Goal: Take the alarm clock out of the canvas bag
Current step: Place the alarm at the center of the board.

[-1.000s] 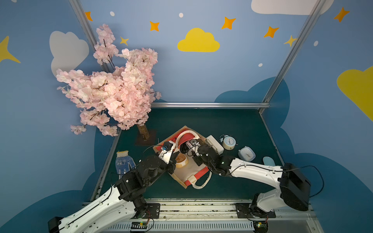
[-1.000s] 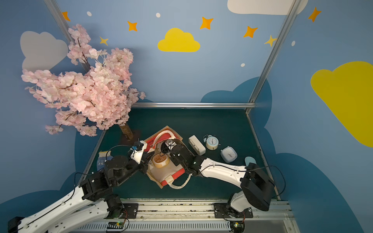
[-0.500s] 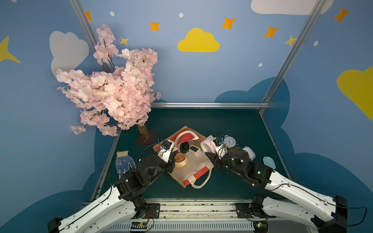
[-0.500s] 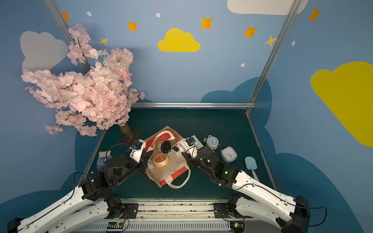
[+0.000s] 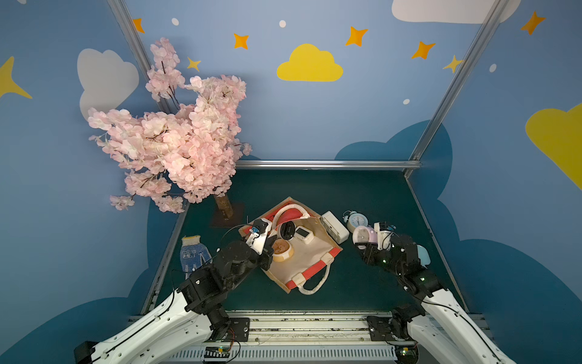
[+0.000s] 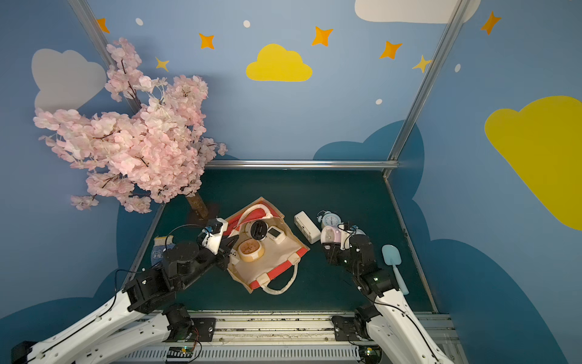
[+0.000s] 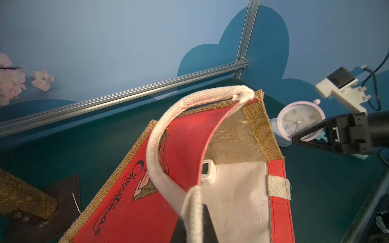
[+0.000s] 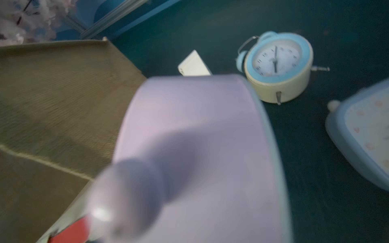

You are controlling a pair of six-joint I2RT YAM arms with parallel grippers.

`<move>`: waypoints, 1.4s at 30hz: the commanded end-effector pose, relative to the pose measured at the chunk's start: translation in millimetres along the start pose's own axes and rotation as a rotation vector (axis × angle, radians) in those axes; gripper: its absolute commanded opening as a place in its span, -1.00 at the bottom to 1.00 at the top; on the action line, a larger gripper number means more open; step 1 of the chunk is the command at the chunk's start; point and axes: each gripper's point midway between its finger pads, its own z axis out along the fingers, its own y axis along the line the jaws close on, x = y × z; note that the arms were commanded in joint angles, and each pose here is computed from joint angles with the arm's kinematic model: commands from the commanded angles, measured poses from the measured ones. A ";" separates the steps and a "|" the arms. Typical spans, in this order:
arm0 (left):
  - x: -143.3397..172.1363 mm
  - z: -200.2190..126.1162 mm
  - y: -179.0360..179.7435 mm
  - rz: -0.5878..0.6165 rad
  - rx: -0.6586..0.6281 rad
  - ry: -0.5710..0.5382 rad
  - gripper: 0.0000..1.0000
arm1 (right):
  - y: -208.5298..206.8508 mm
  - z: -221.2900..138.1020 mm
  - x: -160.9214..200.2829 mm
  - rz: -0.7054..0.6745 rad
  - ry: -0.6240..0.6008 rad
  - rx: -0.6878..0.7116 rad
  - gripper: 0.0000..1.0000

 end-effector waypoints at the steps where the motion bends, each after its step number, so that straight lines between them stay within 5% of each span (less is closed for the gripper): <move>1: -25.2 -6.5 -4.9 -0.019 0.030 -0.068 -0.85 | 14.3 5.6 1.0 0.150 0.043 -0.160 -0.66; 16: -26.5 -5.3 -9.0 -0.018 0.051 -0.069 -0.84 | -48.9 51.3 17.8 0.373 0.197 -0.108 -0.65; 25: -25.9 -5.0 -9.1 -0.018 0.052 -0.071 -0.84 | -54.8 64.1 20.4 0.374 0.258 -0.100 -0.68; 30: -26.7 -4.0 -9.5 -0.009 0.051 -0.071 -0.84 | -54.1 63.8 26.9 0.363 0.277 -0.115 -0.53; 39: -30.7 -6.7 -10.4 0.000 0.059 -0.079 -0.84 | -65.3 68.8 33.7 0.416 0.388 -0.045 0.13; 42: -30.6 -7.1 -11.3 0.006 0.064 -0.084 -0.84 | -69.2 65.4 38.7 0.424 0.391 -0.016 0.21</move>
